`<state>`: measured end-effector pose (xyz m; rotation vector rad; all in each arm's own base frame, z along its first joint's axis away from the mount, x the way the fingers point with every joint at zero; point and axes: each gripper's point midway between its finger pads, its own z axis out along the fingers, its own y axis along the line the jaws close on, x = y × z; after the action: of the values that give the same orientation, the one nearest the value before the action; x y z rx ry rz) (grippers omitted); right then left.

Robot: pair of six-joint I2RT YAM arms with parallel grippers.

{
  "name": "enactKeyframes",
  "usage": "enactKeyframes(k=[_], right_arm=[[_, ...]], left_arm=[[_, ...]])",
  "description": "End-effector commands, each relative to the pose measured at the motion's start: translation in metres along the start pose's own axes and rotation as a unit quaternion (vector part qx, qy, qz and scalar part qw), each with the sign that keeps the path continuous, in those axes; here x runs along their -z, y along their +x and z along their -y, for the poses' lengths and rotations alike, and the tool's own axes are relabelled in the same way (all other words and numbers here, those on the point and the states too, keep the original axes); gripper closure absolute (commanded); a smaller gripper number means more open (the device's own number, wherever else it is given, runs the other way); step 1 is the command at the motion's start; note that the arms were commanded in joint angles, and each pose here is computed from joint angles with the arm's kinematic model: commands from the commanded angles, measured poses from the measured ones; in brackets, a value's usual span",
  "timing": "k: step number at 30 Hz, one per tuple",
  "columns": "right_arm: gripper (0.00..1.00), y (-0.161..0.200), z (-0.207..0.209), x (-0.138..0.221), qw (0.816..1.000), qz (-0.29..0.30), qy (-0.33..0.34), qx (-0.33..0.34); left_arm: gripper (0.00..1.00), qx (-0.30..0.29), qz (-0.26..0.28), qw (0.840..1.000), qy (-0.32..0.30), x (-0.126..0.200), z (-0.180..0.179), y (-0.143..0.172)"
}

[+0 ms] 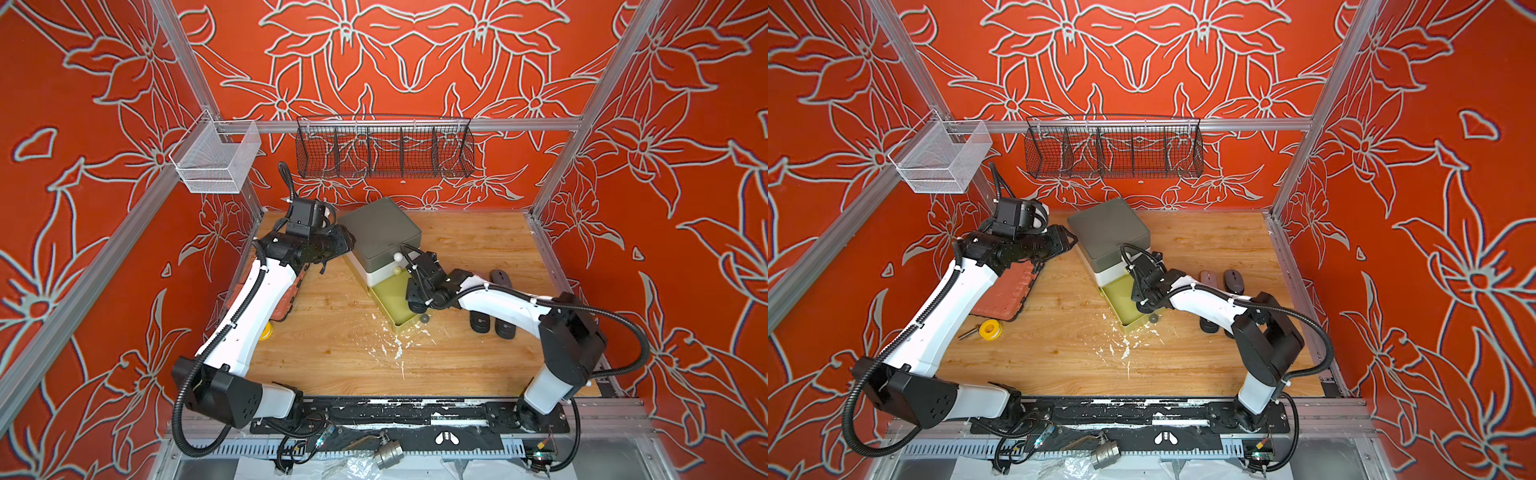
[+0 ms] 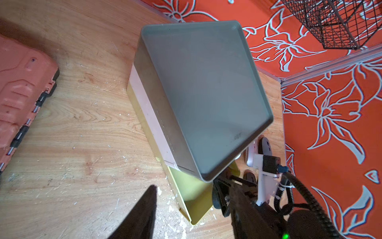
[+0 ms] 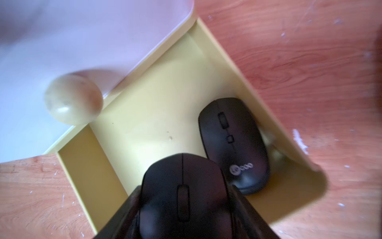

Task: Take the mice out of the drawer
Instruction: Pick up the mouse from the drawer, then place the mouse at the center of the board.

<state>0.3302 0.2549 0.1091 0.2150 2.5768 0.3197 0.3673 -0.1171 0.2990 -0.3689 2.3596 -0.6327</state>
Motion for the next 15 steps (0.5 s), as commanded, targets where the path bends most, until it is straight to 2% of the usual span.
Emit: enactKeyframes(k=[1,8,15], right_arm=[[0.43,-0.008,0.015,0.014,1.000,0.002,0.009,-0.001],[0.43,-0.030,0.051,0.029,1.000,0.004,0.017,0.010],[0.43,-0.053,0.096,0.015,0.997,-0.020,0.065,0.038]], left_arm=[[0.45,-0.014,-0.013,1.000,0.011,0.011,0.004,0.010],[0.44,-0.042,-0.030,0.998,0.021,0.015,0.016,0.029],[0.43,-0.080,-0.047,0.995,0.026,0.011,0.037,0.054]])
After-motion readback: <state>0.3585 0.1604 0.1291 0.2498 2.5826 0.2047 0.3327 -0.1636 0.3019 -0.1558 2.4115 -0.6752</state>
